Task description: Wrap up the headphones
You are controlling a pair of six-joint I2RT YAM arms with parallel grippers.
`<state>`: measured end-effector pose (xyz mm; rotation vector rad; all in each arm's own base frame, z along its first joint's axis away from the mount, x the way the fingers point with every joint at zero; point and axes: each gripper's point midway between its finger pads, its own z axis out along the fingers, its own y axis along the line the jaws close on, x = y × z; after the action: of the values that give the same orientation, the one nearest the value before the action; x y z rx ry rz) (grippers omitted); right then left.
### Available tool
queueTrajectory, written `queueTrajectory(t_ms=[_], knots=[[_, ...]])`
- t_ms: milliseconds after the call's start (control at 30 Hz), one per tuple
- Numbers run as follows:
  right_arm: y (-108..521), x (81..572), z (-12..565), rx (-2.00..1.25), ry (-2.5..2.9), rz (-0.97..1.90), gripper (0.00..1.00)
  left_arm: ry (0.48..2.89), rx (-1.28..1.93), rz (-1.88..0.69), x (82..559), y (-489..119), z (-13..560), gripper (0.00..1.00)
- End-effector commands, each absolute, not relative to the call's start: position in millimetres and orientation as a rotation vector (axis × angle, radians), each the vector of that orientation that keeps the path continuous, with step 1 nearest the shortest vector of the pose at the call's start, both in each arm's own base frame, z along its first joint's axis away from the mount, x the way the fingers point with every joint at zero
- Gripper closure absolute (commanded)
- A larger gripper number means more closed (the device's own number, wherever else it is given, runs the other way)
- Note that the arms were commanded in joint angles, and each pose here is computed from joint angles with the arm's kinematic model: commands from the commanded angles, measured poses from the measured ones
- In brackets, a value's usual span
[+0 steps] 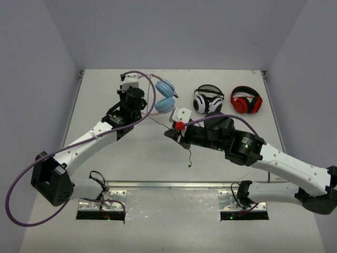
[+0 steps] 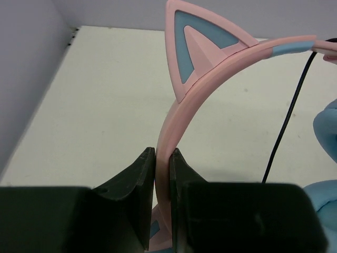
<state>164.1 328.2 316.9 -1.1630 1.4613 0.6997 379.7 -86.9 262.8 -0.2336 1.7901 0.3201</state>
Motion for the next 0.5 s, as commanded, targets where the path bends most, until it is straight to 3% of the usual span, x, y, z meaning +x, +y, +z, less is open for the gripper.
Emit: queueTrajectory(t_ms=[0,300,467], knots=[[313.1,189.1,360.3,-1.145,1.356,0.494,0.99,1.671,-0.17,-0.013,388.2,-129.1,296.1,1.0],[274.8,273.9,365.9,-1.087,1.483,0.211,0.99,1.771,-0.074,-0.166,348.8,-159.3,247.6,1.0],[270.7,297.9,376.5,-1.084,1.462,0.076,0.99,1.815,0.015,-0.201,317.8,-181.9,229.6,1.0]])
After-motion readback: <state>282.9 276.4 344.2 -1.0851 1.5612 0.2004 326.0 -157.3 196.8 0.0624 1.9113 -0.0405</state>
